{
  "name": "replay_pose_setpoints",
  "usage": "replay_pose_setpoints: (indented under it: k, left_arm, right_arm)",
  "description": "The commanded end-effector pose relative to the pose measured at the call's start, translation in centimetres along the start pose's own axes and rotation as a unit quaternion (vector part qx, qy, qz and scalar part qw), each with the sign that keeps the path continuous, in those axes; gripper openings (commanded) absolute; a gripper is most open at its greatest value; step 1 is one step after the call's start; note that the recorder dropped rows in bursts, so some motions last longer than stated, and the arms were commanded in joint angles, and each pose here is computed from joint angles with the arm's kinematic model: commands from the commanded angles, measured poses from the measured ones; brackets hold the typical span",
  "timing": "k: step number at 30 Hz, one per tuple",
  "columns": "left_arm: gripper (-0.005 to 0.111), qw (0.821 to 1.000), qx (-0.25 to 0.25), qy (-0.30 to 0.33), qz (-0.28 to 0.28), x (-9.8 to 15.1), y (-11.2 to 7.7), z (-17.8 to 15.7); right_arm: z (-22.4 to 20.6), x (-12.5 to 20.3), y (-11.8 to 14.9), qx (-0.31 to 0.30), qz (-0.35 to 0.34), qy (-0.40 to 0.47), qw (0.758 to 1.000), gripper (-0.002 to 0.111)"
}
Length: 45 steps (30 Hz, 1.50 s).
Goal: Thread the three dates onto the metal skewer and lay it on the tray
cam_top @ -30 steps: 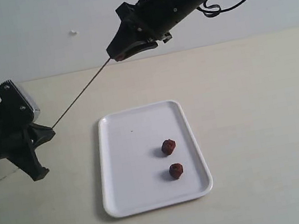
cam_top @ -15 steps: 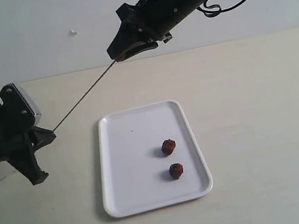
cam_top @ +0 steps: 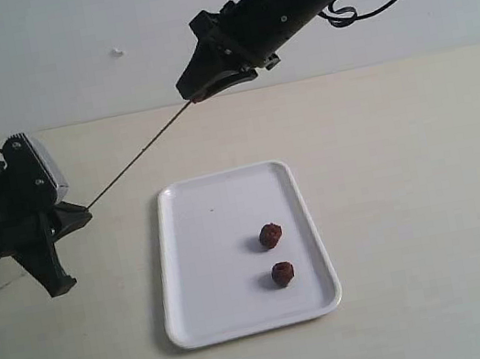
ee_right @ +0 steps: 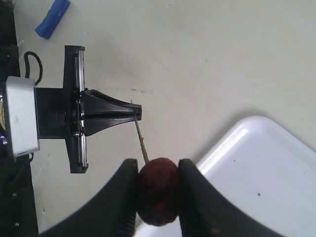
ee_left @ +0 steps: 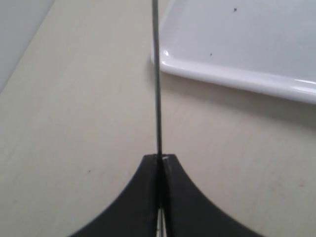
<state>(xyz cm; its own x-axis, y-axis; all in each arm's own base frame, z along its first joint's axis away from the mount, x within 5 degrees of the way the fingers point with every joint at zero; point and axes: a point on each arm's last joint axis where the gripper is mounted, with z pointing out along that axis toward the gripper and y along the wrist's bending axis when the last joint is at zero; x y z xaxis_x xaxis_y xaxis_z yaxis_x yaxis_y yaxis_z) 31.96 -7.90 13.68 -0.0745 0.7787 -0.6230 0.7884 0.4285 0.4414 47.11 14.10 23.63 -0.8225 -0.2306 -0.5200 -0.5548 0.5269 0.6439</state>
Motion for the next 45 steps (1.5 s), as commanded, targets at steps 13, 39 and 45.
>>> replay_pose_setpoints:
  k: [13,39,45]
  left_arm:
    - [0.0,0.999,-0.013,-0.033,-0.004,-0.5,0.1,0.0]
    - [0.0,0.994,-0.013,-0.091,-0.054,-1.6,0.2,-0.1]
    - [0.0,0.994,-0.012,-0.094,-0.053,-1.6,0.2,-0.2]
  right_arm:
    - [-0.3,-0.1,0.5,0.006,-0.011,-0.001,1.0,0.019]
    - [1.5,0.0,2.2,-0.01,-0.016,0.014,1.0,0.028]
    - [1.5,0.0,2.2,-0.01,-0.018,0.014,1.0,0.029]
